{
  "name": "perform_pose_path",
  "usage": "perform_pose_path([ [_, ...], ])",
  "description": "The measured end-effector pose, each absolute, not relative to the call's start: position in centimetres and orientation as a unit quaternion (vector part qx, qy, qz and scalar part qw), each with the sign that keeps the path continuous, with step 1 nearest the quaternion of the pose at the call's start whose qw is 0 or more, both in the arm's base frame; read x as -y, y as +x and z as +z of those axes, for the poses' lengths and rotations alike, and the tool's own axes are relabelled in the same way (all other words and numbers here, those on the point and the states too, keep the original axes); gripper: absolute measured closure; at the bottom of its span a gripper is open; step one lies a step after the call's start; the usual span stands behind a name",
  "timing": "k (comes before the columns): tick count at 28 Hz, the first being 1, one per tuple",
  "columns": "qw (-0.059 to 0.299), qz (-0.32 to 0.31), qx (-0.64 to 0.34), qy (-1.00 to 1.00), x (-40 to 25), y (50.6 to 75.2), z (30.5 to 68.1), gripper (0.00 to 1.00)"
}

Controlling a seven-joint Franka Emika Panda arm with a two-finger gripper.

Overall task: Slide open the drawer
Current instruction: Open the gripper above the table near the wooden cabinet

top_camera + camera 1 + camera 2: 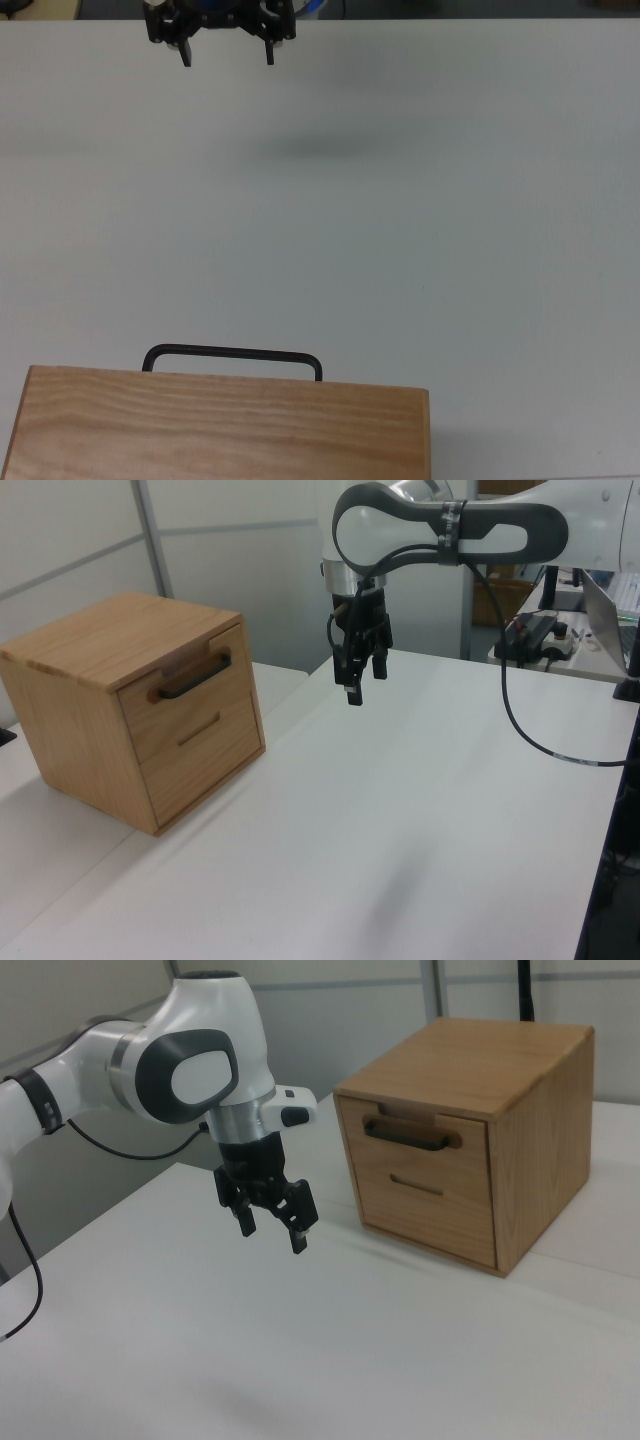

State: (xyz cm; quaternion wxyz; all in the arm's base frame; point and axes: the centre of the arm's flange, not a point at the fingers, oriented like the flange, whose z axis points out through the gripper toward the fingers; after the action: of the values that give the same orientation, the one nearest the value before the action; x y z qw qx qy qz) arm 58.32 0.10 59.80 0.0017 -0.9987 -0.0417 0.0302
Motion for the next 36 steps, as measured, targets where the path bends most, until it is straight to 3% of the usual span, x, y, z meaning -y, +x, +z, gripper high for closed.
perform_pose_path([
  [18,0.008,0.027,0.021,-0.999,-0.27,58.16,60.16,0.0],
  [36,0.009,0.03,-0.293,-0.956,0.0,58.13,60.24,0.0],
])
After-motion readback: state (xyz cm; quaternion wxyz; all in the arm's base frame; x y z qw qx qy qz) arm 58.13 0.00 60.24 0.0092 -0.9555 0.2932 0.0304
